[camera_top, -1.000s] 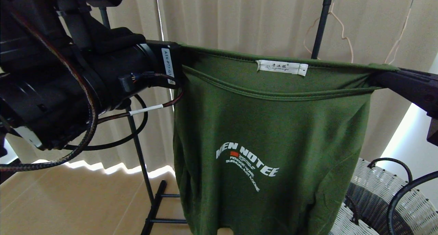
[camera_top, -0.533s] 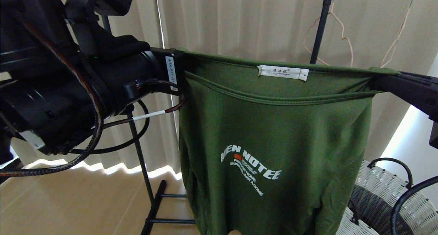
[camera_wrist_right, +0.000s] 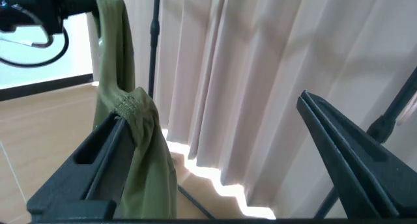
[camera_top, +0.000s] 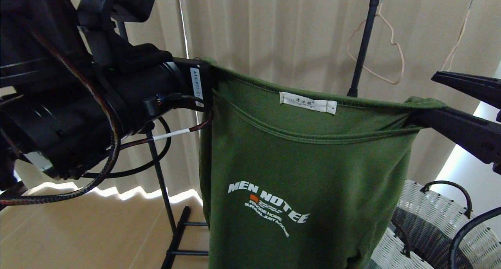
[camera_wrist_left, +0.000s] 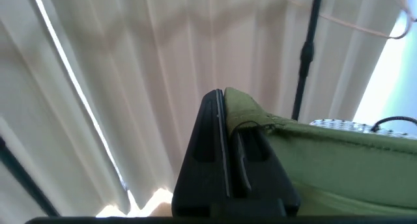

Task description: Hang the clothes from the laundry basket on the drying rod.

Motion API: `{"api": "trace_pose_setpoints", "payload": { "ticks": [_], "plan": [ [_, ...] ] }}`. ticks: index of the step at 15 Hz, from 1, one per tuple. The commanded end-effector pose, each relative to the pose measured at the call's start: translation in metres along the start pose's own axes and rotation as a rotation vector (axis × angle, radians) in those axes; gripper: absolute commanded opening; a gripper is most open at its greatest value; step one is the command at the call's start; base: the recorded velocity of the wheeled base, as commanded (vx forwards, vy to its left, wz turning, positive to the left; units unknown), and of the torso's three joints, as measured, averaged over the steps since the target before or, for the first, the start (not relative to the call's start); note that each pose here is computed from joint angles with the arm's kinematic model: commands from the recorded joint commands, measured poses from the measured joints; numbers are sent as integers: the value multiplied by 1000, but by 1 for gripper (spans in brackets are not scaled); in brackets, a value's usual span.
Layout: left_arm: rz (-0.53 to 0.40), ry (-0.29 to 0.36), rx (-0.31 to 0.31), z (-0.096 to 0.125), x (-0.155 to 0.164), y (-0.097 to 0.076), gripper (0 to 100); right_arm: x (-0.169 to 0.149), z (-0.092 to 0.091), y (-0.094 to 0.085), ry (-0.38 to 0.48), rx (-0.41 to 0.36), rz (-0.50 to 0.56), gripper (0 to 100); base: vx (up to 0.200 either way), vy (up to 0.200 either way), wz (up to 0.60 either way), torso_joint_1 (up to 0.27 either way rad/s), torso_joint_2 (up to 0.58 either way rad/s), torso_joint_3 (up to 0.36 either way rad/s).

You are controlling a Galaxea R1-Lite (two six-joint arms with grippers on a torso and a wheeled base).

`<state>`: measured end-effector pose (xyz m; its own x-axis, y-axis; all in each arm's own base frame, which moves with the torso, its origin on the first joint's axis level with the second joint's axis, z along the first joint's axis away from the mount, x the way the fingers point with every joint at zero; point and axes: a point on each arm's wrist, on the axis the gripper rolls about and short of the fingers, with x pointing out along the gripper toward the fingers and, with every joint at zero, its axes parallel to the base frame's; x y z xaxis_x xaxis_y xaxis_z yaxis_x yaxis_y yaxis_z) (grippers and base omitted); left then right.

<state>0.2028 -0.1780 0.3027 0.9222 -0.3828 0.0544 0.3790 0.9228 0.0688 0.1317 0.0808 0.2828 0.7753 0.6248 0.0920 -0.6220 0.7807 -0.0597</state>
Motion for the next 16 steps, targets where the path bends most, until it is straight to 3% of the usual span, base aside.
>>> {"api": "trace_pose_setpoints", "payload": {
  "ticks": [1, 4, 7, 11, 16],
  "plan": [
    [8, 8, 3, -2, 3, -1, 0, -6, -1, 1, -5, -1, 3, 100, 0, 0, 0, 0, 0, 0],
    [112, 33, 6, -8, 12, 0, 0, -21, 1, 3, -28, -1, 8, 100, 0, 0, 0, 0, 0, 0],
    [140, 37, 7, -9, 14, 6, 0, -27, -5, 5, -18, 1, 16, 100, 0, 0, 0, 0, 0, 0],
    [188, 48, 11, -12, 17, 9, 0, -40, -3, 9, -53, 16, 134, 100, 0, 0, 0, 0, 0, 0],
    [190, 65, 23, -16, 15, 10, 0, -40, -9, 8, -25, 22, 112, 100, 0, 0, 0, 0, 0, 0]
  ]
}}
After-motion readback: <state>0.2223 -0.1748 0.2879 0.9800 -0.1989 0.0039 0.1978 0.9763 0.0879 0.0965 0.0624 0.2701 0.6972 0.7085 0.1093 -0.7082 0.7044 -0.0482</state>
